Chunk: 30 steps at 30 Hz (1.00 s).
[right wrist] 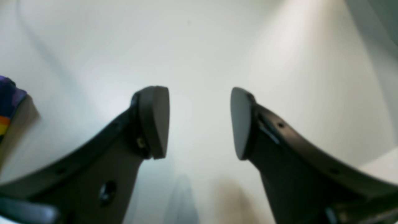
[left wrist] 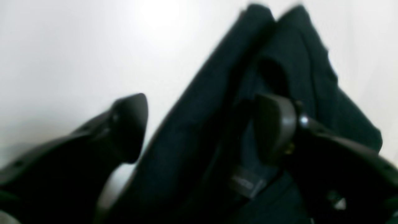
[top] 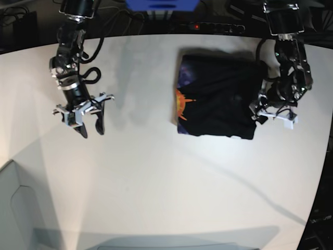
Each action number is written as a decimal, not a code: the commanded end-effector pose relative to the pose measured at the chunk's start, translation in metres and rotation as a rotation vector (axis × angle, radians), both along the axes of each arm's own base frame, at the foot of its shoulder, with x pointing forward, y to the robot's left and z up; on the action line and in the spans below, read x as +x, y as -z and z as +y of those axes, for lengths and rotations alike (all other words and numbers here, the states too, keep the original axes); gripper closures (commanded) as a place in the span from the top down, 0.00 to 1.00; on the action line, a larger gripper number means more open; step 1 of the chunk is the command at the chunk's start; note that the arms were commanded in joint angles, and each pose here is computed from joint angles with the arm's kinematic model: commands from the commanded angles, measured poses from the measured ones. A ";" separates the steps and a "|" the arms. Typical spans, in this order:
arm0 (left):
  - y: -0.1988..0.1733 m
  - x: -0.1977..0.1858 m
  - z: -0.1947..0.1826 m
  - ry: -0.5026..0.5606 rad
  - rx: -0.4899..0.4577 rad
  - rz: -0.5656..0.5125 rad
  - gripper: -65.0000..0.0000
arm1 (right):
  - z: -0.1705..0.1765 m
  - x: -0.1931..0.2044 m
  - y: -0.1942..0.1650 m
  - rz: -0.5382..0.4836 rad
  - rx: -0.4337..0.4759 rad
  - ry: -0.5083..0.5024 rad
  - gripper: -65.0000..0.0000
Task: Fold the T-shirt properly
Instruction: 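Sweep the left gripper across the bundle to flatten it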
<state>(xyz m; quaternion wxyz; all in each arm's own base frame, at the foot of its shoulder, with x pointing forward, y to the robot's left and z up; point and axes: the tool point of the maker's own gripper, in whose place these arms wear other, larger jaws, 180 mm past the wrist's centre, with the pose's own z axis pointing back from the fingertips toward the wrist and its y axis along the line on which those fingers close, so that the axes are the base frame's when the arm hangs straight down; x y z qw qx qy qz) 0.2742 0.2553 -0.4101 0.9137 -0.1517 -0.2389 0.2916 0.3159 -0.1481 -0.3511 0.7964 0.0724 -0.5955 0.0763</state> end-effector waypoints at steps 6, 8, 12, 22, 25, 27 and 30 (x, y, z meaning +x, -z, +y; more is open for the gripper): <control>0.014 -0.001 -0.026 0.118 0.047 0.018 0.33 | -0.036 0.005 -0.022 -0.075 -0.010 0.088 0.49; 0.014 0.007 -0.039 0.191 0.083 -0.002 0.24 | -0.050 0.003 -0.022 -0.076 -0.018 0.127 0.49; 0.011 0.027 -0.070 0.338 0.168 -0.070 0.04 | -0.080 0.003 -0.030 -0.098 -0.032 0.208 0.49; -0.001 0.083 -0.221 1.115 0.547 -0.467 0.00 | -0.162 -0.025 -0.041 -0.119 -0.073 0.442 0.49; -0.002 0.087 -0.268 1.307 0.613 -0.543 0.00 | -0.179 -0.037 -0.042 -0.116 -0.084 0.494 0.49; -0.004 0.093 -0.300 1.387 0.638 -0.578 0.00 | -0.187 -0.043 -0.042 -0.112 -0.091 0.517 0.49; -0.005 0.105 -0.341 1.464 0.659 -0.589 0.00 | -0.199 -0.052 -0.042 -0.108 -0.099 0.553 0.49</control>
